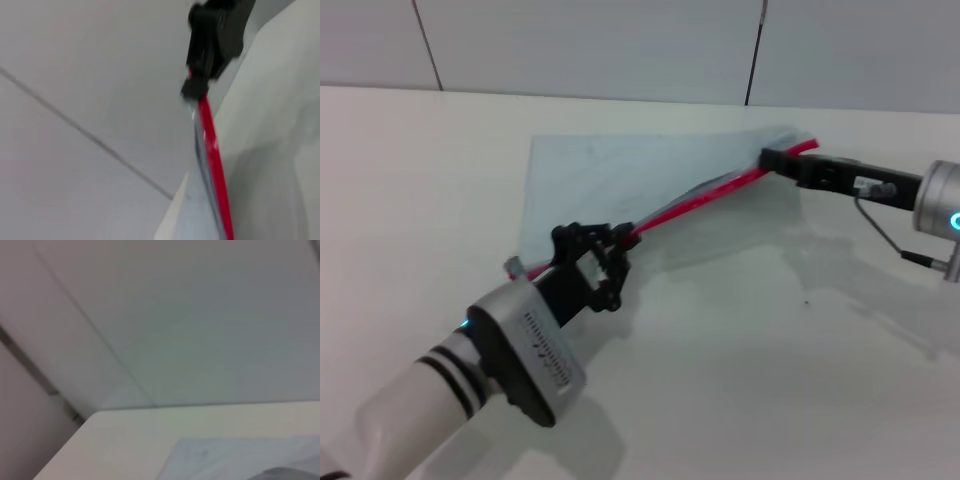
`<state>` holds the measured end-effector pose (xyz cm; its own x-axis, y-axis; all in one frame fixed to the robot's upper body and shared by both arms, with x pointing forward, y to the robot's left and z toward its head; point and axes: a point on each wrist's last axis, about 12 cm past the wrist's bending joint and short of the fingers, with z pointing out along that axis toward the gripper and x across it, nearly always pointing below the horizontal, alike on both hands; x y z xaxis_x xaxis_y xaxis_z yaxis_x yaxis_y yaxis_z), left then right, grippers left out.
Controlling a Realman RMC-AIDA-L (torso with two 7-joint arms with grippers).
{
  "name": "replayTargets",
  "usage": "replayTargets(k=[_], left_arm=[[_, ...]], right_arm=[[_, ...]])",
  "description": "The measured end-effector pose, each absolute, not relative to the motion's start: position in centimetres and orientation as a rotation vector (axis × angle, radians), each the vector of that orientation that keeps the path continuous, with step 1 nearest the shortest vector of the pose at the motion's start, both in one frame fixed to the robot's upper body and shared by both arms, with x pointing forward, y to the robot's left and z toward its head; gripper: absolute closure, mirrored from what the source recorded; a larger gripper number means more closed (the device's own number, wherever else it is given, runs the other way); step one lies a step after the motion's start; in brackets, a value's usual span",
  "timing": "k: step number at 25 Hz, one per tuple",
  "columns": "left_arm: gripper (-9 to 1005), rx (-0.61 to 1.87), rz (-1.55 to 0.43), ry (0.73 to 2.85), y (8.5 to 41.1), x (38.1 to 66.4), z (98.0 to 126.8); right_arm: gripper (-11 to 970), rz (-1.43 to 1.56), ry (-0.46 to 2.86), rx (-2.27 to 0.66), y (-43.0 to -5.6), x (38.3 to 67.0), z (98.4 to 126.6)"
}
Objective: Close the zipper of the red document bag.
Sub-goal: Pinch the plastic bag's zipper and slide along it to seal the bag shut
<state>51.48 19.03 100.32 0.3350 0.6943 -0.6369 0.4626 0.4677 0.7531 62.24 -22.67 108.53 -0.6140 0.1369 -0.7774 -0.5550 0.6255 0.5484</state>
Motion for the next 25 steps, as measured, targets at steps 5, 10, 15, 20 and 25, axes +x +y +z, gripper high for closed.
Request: replayTargets(k=[5, 10, 15, 20, 25], left_arm=[[905, 1.084, 0.243, 1.401, 20.9, 50.6, 99.4], [904, 1.009, 0.283, 1.478, 22.3, 50.3, 98.9], [902, 0.991, 0.294, 1.492, 22.6, 50.3, 98.9], [901, 0.943, 0.295, 1.509, 22.9, 50.5, 99.0], [899, 0.833, 0.264, 1.514, 23.3, 51.0, 99.7]], right_arm=[[934, 1.007, 1.984, -0.264, -24.2, 62.1, 108.5], [933, 0.978, 1.972, -0.215, -25.5, 62.1, 108.4], [933, 0.968, 1.970, -0.186, -26.0, 61.9, 108.2], [933, 0.963, 1.969, -0.186, -26.1, 61.9, 108.2], [932, 0.942, 1.952, -0.198, -26.4, 62.0, 108.5]])
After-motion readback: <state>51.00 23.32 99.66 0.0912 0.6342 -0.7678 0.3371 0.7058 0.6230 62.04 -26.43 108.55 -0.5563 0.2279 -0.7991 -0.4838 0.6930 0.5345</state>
